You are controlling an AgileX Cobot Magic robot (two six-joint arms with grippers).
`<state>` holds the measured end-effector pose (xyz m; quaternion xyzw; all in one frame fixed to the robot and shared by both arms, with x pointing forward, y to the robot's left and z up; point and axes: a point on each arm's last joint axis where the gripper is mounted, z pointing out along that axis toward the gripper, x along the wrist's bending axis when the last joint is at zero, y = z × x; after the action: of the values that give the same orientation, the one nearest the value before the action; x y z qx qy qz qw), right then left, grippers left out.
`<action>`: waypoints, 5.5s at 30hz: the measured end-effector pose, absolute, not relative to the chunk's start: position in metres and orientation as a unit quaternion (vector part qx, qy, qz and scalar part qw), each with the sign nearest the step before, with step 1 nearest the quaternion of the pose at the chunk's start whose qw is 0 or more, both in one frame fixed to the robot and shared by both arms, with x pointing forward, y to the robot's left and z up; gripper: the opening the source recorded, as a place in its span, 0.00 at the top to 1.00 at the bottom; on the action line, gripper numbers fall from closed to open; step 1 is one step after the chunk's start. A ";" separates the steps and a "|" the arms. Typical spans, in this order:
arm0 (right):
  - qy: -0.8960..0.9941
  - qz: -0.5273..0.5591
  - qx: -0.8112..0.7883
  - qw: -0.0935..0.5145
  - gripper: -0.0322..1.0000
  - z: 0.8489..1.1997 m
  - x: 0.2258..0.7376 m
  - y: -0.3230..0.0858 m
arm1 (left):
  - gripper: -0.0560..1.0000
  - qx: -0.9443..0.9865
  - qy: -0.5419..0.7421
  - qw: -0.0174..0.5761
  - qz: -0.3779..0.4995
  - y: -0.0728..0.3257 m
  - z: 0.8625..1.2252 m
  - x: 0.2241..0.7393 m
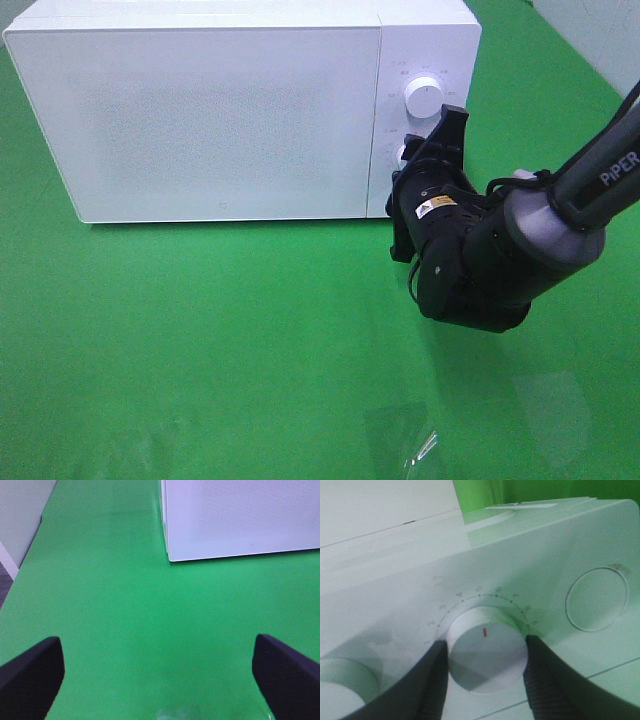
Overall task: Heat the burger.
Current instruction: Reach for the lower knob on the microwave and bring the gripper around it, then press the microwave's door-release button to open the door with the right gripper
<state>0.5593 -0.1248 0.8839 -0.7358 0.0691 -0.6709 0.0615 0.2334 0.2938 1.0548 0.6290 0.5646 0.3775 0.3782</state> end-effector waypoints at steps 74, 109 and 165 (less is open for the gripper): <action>-0.553 -0.525 -0.589 -0.268 0.28 0.959 0.442 -0.185 | 0.06 0.629 0.565 0.378 0.377 0.294 1.055 0.233; -0.807 -0.268 -0.496 -0.175 0.28 1.033 0.400 -0.221 | 0.06 0.629 0.565 0.378 0.377 0.294 1.055 0.233; -0.576 -0.398 -0.601 -0.385 0.23 1.060 0.234 -0.301 | 0.06 0.629 0.565 0.378 0.377 0.294 1.055 0.233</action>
<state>0.2343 -0.3011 1.0599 -0.6011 -0.5760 -0.3984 -0.3850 0.2334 0.2938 1.0548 0.6290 0.5646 0.3775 0.3782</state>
